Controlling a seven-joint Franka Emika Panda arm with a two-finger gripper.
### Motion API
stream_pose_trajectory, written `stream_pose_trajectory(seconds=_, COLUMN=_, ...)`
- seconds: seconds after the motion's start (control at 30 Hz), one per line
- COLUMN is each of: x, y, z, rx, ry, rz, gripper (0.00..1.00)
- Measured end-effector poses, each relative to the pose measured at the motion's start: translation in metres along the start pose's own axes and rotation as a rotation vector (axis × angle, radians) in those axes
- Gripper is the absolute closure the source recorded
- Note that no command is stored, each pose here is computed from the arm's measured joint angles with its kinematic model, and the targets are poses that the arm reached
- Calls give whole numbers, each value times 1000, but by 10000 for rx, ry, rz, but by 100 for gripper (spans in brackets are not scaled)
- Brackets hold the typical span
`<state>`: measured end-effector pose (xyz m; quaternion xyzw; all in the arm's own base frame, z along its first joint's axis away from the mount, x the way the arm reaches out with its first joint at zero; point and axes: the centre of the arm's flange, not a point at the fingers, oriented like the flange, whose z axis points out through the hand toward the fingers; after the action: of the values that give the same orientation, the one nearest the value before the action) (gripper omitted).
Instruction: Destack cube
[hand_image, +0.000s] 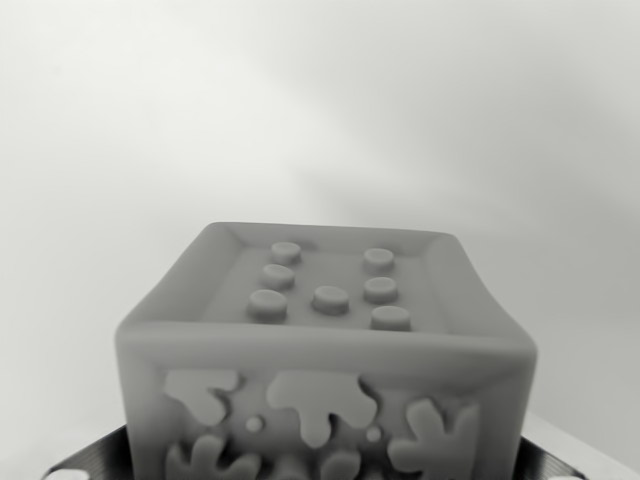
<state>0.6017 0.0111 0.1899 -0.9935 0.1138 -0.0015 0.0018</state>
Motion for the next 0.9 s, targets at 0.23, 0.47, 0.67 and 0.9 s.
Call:
stream_pose_trajectory(seconds=0.23, x=6, y=-10, z=3, rx=-1, ry=-7, rz=-390, gripper=100)
stream_pose_trajectory(seconds=0.47, x=9, y=-16, z=13, rx=0, ry=-58, rz=-576, gripper=100)
stream_pose_trajectory(seconds=0.67, x=8, y=-14, z=35, rx=-4, ry=-106, rz=-566, gripper=100)
stream_pose_trajectory(seconds=0.9, x=8, y=-15, z=50, rx=4, ry=-87, rz=-570, gripper=100)
